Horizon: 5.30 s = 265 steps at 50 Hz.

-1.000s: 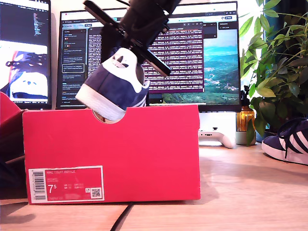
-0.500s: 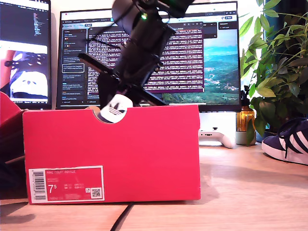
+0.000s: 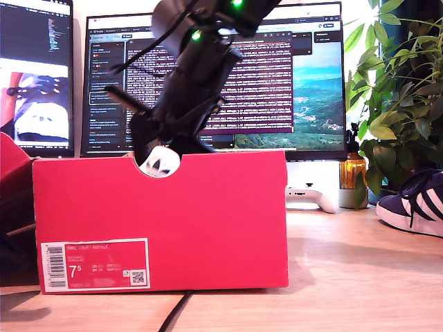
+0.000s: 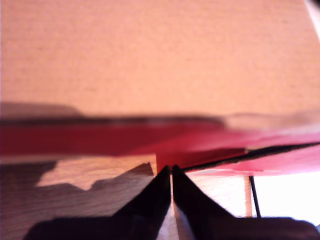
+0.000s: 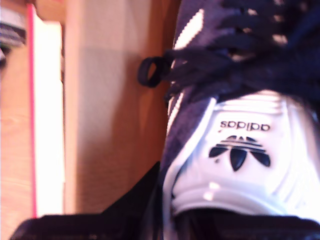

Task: Pack the blue shoes by picking the first shoe and placing it inside the red shoebox, left side, then picking and rotating the second shoe and placing it in the shoebox

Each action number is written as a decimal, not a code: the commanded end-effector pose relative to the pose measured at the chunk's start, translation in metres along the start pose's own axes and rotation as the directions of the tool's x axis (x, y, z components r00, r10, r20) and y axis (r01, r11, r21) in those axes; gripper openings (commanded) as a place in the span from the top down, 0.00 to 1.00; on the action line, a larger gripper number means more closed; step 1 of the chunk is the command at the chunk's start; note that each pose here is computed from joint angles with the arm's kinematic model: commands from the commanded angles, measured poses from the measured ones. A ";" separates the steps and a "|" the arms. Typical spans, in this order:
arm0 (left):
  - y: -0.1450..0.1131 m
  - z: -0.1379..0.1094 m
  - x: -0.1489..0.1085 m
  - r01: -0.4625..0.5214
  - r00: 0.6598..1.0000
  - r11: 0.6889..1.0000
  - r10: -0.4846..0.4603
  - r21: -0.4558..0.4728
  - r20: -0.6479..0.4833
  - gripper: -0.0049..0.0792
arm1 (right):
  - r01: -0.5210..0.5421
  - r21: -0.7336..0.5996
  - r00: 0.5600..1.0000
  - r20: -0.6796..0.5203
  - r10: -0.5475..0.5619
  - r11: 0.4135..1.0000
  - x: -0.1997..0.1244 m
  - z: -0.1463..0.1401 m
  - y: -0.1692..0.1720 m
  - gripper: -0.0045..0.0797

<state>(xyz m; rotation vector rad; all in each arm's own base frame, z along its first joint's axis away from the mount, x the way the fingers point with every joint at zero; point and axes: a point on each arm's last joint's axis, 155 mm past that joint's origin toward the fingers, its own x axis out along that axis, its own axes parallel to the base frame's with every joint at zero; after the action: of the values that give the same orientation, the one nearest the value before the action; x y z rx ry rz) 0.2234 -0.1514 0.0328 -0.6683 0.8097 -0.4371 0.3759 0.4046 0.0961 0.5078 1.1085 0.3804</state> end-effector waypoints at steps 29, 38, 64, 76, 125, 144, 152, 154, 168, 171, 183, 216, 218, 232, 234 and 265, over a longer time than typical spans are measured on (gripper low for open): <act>0.005 -0.007 0.000 -0.008 1.000 1.000 0.008 -0.004 -0.014 0.96 | -0.072 -0.032 0.997 -0.019 0.072 0.997 0.000 -0.010 0.028 0.44; 0.005 -0.007 0.000 -0.008 1.000 1.000 0.008 -0.004 -0.014 0.96 | -0.078 -0.039 0.997 -0.016 0.077 0.996 -0.001 -0.010 0.031 0.44; 0.005 -0.007 0.000 -0.008 1.000 1.000 0.008 -0.004 -0.014 0.96 | 0.050 -0.183 0.997 -0.048 -0.060 0.982 -0.094 0.039 0.020 0.44; 0.005 -0.007 0.000 -0.008 1.000 1.000 0.008 -0.004 -0.014 0.96 | 0.155 -0.168 0.988 0.019 -0.154 0.974 -0.123 0.077 -0.010 0.44; 0.005 -0.007 0.000 -0.009 1.000 1.000 0.009 -0.005 -0.013 0.96 | 0.642 0.505 0.669 -0.002 -0.743 0.577 -0.237 0.121 -0.235 0.16; 0.005 -0.007 0.000 -0.009 1.000 1.000 0.009 -0.005 -0.013 0.96 | 0.606 0.665 0.630 -0.065 -0.774 0.437 -0.281 0.077 -0.274 0.16; 0.005 -0.007 0.000 -0.009 1.000 1.000 0.009 -0.005 -0.013 0.96 | 0.607 0.704 0.609 -0.115 -0.785 0.368 -0.288 0.054 -0.291 0.16; 0.005 -0.007 0.000 -0.009 1.000 1.000 0.009 -0.005 -0.013 0.96 | 0.611 0.708 0.606 -0.130 -0.785 0.354 -0.289 0.047 -0.295 0.16; 0.005 -0.007 0.000 -0.009 1.000 1.000 0.009 -0.005 -0.013 0.96 | 0.624 0.736 0.586 -0.218 -0.781 0.263 -0.288 0.018 -0.315 0.16; 0.005 -0.007 0.000 -0.009 1.000 1.000 0.009 -0.005 -0.013 0.96 | 0.627 0.740 0.581 -0.234 -0.780 0.245 -0.287 0.013 -0.318 0.16; 0.005 -0.007 0.000 -0.009 1.000 1.000 0.009 -0.005 -0.013 0.96 | 0.627 0.762 0.553 -0.284 -0.783 0.166 -0.288 -0.001 -0.333 0.16; 0.005 -0.007 0.000 -0.009 1.000 1.000 0.009 -0.005 -0.013 0.96 | 0.593 0.801 0.539 -0.316 -0.781 0.085 -0.275 -0.017 -0.368 0.25; 0.005 -0.007 0.000 -0.009 1.000 1.000 0.009 -0.005 -0.013 0.96 | 0.591 0.802 0.543 -0.315 -0.778 0.088 -0.270 -0.019 -0.370 0.25; 0.005 -0.007 0.000 -0.009 1.000 1.000 0.009 -0.005 -0.013 0.96 | 0.582 0.807 0.557 -0.313 -0.769 0.094 -0.251 -0.033 -0.390 0.26; 0.005 -0.007 0.000 -0.009 1.000 1.000 0.009 -0.005 -0.013 0.96 | 0.575 0.812 0.566 -0.309 -0.764 0.097 -0.247 -0.034 -0.393 0.26; 0.005 -0.007 0.000 -0.009 1.000 1.000 0.009 -0.005 -0.013 0.96 | 0.645 0.657 0.649 -0.202 -0.733 0.390 -0.232 0.002 -0.400 0.96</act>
<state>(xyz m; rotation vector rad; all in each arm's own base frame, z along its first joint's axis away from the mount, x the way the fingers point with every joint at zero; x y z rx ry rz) 0.2234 -0.1513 0.0328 -0.6679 0.8095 -0.4368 0.2864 -0.0498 0.0375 0.6721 1.2278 -0.9253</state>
